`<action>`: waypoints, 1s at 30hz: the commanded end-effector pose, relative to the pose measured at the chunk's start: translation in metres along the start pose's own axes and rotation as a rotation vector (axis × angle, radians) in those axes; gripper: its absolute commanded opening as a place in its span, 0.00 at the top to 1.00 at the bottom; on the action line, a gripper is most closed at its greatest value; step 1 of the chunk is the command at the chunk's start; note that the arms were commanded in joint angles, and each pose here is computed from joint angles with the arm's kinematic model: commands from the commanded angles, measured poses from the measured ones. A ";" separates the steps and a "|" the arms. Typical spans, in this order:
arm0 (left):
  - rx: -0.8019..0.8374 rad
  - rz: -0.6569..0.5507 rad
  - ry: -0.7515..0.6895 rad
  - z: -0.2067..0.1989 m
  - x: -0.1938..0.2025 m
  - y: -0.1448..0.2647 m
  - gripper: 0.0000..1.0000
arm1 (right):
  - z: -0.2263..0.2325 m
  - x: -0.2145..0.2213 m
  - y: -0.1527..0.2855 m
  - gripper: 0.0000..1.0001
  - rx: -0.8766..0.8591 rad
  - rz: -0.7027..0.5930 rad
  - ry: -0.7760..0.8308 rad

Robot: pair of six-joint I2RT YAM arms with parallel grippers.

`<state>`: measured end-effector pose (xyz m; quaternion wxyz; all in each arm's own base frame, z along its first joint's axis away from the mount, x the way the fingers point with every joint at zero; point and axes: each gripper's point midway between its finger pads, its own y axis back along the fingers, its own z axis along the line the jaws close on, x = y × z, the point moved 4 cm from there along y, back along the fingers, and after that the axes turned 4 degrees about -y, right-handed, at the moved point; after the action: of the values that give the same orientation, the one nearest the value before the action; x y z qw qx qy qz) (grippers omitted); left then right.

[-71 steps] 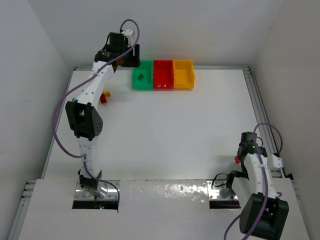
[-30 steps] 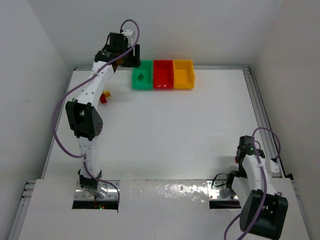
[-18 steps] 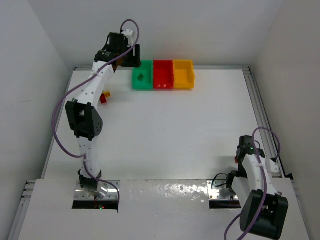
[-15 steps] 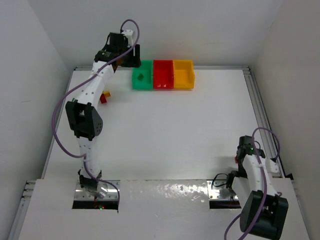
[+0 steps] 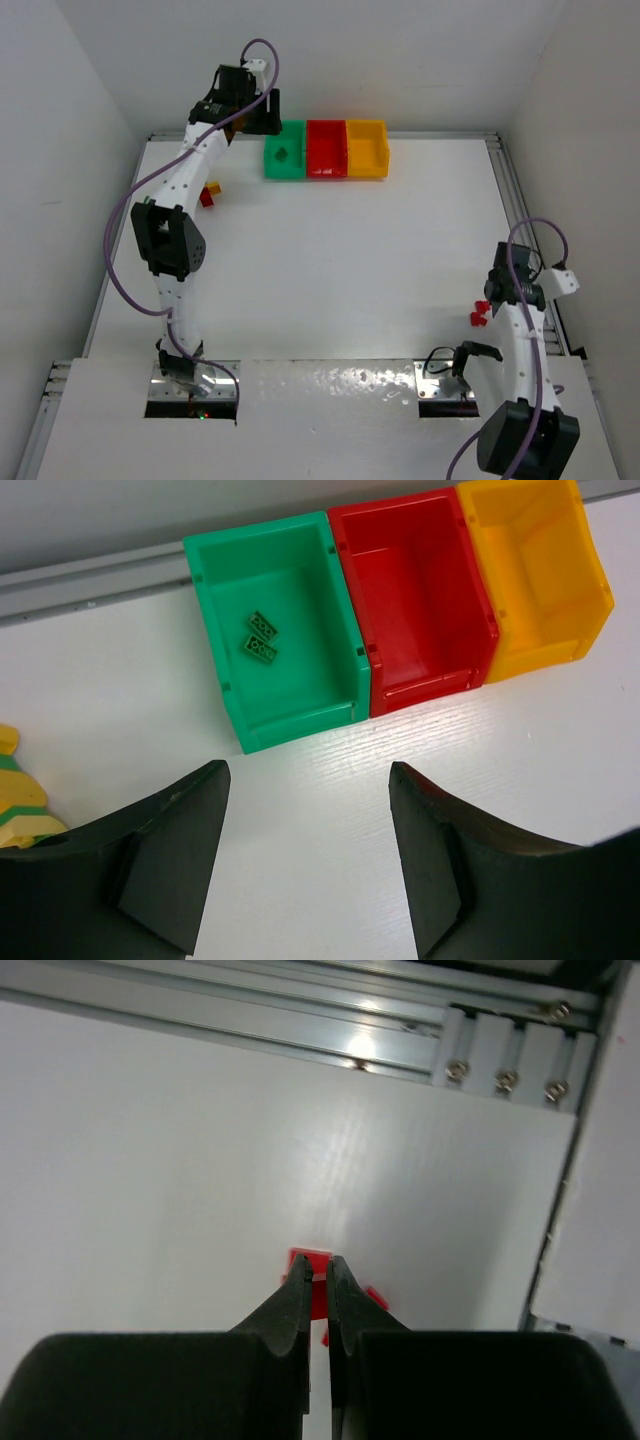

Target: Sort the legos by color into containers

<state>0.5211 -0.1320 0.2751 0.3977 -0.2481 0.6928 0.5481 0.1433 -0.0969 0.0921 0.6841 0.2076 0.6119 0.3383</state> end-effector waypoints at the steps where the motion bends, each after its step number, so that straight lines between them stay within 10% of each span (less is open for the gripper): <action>1: -0.021 -0.075 -0.007 0.002 -0.023 0.025 0.37 | 0.038 -0.024 0.008 1.00 -0.157 -0.035 0.112; 13: -0.109 -0.071 -0.017 0.022 -0.020 0.036 0.38 | 0.193 -0.016 0.077 1.00 -0.656 0.038 0.364; 30: -0.304 0.019 0.020 0.099 0.014 0.044 0.37 | 0.481 0.158 0.222 1.00 -1.332 0.120 0.789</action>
<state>0.5136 -0.0331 0.2592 0.3306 -0.2869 0.6259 0.6454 0.5409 0.1855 0.1970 0.4095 -0.2631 0.5000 0.7164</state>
